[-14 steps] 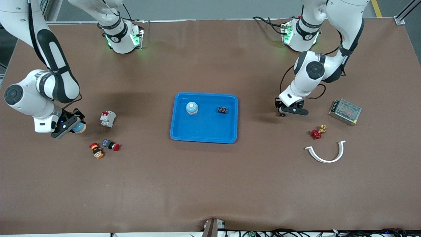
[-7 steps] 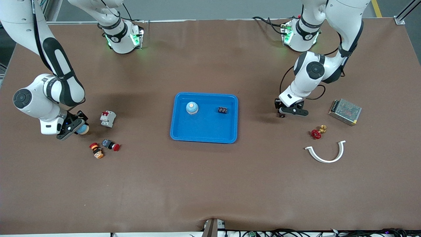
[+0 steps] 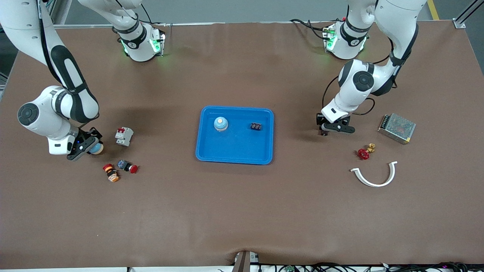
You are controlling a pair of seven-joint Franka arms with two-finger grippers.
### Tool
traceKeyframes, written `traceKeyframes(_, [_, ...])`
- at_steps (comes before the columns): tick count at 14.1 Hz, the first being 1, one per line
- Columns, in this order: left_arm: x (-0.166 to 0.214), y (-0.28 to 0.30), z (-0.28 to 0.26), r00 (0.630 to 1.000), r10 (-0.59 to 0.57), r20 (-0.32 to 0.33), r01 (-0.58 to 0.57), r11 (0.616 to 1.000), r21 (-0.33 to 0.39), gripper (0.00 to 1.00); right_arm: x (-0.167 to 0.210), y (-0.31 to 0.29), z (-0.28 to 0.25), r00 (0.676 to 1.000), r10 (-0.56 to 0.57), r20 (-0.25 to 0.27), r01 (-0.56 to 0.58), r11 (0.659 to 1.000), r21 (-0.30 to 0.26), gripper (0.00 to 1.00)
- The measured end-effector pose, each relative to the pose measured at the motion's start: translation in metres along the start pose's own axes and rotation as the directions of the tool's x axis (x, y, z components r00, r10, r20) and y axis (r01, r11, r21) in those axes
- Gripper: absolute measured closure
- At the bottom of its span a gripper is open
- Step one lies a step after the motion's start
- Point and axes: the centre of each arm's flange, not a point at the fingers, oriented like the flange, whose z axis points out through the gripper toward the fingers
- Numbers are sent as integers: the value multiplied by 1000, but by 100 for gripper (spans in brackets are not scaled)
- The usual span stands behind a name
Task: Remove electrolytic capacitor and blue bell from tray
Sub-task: 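Set the dome beside the breaker while the left gripper releases the capacitor, then move the left gripper and the right gripper back over the tray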
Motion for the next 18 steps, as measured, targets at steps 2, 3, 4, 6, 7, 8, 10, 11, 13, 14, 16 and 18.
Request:
traceKeyframes(2, [0,0,2,1000,-1,0,1,1000,-1,49,1,1,-1,1000,1,-2,-1,1000,-3,15])
traceKeyframes(3, [0,0,2,1000,-1,0,1,1000,-1,41,3,3,-4,1000,0,-5,0,1000,-6,6])
traceKeyframes(4, [0,0,3,1000,-1,1,1,1000,-1,30,6,4,-10,1000,-1,-7,1,1000,1,0])
traceKeyframes(6, [0,0,3,1000,-4,1,4,1000,-1,12,19,11,-39,1000,11,0,-11,998,55,0])
traceKeyframes(7, [0,0,2,1000,-10,0,10,1000,-1,1,29,14,-62,1000,30,6,-30,996,85,0])
traceKeyframes(8, [1,0,2,1000,-20,-1,20,1000,-2,0,43,14,-90,998,61,15,-63,991,116,0])
traceKeyframes(10, [3,0,0,999,-43,-3,43,999,-2,0,82,-2,-156,989,140,45,-146,976,161,0])
traceKeyframes(11, [5,1,-2,998,-61,5,61,998,1,0,103,-18,-186,982,177,61,-185,968,172,0])
traceKeyframes(13, [14,3,-12,994,-98,41,97,995,14,0,142,-60,-230,961,260,91,-272,947,172,0])
traceKeyframes(14, [21,5,-20,991,-115,63,114,993,24,0,161,-86,-243,944,313,106,-327,931,163,0])
traceKeyframes(16, [35,15,-41,984,-146,106,142,989,44,0,201,-142,-256,900,417,128,-433,891,136,0])
traceKeyframes(18, [46,30,-59,973,-198,116,193,980,57,0,237,-198,-258,845,515,148,-531,841,104,0])
